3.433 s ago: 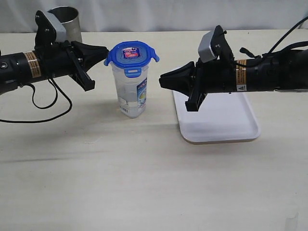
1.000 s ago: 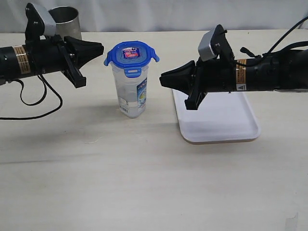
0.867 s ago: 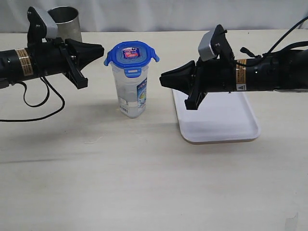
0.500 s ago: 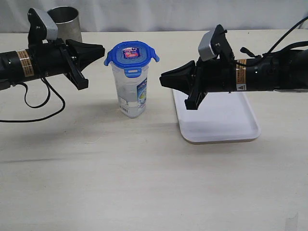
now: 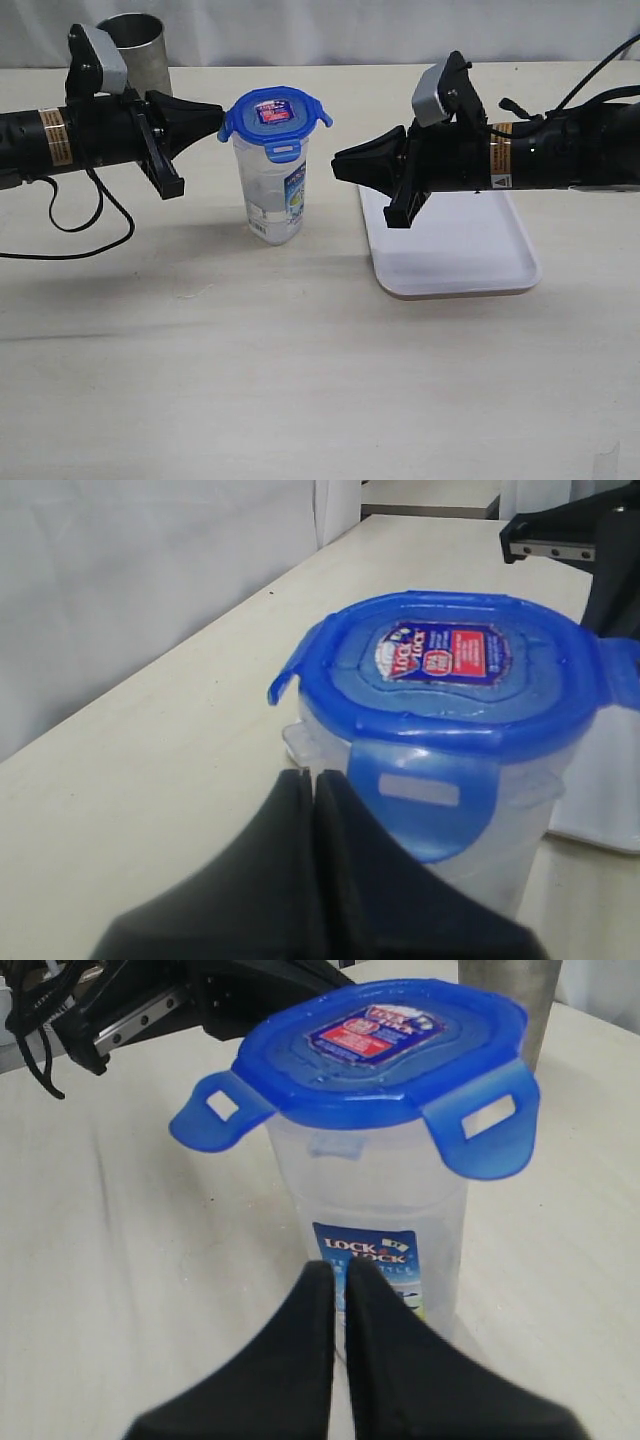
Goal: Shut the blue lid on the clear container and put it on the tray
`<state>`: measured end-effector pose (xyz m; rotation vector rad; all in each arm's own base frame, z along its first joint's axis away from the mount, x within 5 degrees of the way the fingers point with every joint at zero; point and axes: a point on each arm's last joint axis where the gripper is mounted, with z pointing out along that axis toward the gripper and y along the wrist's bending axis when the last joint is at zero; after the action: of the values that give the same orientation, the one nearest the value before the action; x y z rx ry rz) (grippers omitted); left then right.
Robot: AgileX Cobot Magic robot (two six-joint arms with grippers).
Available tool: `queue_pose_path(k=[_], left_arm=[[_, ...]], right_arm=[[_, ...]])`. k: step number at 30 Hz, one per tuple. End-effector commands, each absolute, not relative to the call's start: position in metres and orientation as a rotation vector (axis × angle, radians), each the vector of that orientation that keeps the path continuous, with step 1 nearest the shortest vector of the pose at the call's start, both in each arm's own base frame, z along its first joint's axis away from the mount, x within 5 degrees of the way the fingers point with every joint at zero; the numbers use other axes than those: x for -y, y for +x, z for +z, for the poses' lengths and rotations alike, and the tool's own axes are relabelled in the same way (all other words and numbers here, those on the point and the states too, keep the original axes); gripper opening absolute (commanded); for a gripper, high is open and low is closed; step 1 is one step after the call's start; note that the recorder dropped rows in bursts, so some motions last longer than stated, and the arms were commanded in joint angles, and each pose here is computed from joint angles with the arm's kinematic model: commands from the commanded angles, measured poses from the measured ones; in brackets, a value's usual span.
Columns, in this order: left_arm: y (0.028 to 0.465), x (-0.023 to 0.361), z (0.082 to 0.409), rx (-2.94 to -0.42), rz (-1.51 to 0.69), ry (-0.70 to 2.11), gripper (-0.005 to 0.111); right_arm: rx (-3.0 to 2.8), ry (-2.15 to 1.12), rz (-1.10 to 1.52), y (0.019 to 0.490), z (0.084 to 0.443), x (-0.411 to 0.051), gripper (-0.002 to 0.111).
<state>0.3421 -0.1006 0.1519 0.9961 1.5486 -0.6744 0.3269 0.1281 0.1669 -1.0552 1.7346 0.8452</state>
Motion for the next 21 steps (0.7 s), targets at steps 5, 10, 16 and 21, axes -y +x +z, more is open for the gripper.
queue_pose_path(k=[5, 10, 16, 21], left_arm=[[0.3414, 0.1024, 0.1533, -1.546, -0.707, 0.992, 0.0], [0.3402, 0.1028, 0.1526, -1.554, -0.721, 1.0, 0.0], [0.3386, 0.1034, 0.1515, -1.563, -0.738, 1.015, 0.0], [0.3375, 0.1034, 0.1506, -1.577, -0.753, 1.004, 0.0]], right_arm=[[-1.733, -1.052, 0.842, 0.3284, 0.1673, -0.1285, 0.004], [-1.733, -1.052, 0.842, 0.3284, 0.1673, -0.1285, 0.004], [-1.733, -1.052, 0.842, 0.3284, 0.1673, -0.1285, 0.004], [-1.737, -1.052, 0.834, 0.3287, 0.1669, -0.1281, 0.004]])
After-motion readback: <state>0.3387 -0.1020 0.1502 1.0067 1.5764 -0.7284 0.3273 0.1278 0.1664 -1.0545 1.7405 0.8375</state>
